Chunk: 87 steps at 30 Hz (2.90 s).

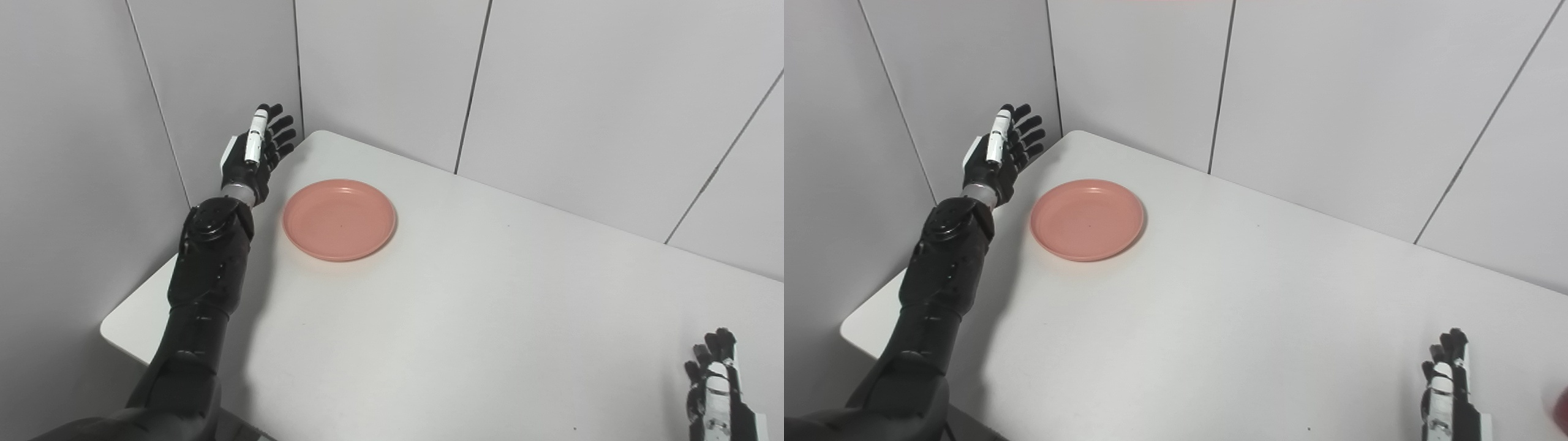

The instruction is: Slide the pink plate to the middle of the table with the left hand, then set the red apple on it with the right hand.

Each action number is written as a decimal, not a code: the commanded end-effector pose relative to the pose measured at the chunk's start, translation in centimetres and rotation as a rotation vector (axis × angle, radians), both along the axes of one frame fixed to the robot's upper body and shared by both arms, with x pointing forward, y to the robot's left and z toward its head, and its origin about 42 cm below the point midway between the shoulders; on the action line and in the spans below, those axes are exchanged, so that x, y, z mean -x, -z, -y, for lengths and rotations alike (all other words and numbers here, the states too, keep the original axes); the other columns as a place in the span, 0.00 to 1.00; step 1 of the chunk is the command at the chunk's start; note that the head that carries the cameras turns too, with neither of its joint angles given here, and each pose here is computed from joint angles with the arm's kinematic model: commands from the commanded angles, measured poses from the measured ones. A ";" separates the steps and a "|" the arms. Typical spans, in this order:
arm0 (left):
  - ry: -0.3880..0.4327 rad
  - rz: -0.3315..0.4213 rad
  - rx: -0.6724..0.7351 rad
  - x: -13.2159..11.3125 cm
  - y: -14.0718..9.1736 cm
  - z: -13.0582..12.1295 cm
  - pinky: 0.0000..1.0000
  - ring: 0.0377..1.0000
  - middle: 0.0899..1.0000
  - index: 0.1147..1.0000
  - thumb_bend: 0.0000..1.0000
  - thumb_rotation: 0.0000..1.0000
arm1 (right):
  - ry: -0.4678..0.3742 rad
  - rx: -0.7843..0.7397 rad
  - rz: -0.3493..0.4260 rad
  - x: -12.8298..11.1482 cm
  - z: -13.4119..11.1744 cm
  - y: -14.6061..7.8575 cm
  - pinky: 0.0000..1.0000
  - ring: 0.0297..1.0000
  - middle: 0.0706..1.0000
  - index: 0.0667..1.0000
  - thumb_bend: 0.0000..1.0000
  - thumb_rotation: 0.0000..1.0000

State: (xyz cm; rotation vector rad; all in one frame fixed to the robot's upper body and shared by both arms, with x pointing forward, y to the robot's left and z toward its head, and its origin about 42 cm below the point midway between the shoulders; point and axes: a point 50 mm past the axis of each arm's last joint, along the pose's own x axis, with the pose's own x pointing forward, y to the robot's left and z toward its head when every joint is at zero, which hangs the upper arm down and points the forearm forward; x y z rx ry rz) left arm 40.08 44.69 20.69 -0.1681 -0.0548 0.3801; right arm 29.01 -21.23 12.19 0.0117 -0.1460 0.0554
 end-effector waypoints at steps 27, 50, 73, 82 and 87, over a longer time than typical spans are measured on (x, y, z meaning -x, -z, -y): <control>-0.013 0.042 0.001 -0.5 -0.2 -3.1 0.90 0.89 0.89 0.88 0.33 1.00 | -0.003 0.000 0.006 0.3 0.1 -0.2 1.00 1.00 1.00 1.00 0.00 1.00; 0.025 -0.006 0.034 -0.4 3.1 -3.0 0.86 0.85 0.85 0.83 0.34 1.00 | 0.001 -0.011 0.002 0.4 0.1 -0.4 1.00 1.00 1.00 1.00 0.00 1.00; 0.120 -0.058 0.083 -1.0 4.6 0.1 0.88 0.87 0.87 0.85 0.33 1.00 | 0.001 -0.003 0.001 0.6 0.0 -0.8 1.00 1.00 1.00 1.00 0.00 1.00; 0.137 -0.081 0.111 -1.4 4.8 1.0 0.88 0.87 0.88 0.86 0.32 1.00 | 0.000 -0.001 0.005 0.7 -0.1 -1.0 1.00 1.00 1.00 1.00 0.00 1.00; 0.136 -0.085 0.131 -1.7 5.0 1.7 0.87 0.87 0.87 0.85 0.32 1.00 | 0.010 0.010 0.004 0.8 -0.2 -1.0 1.00 1.00 1.00 1.00 0.00 1.00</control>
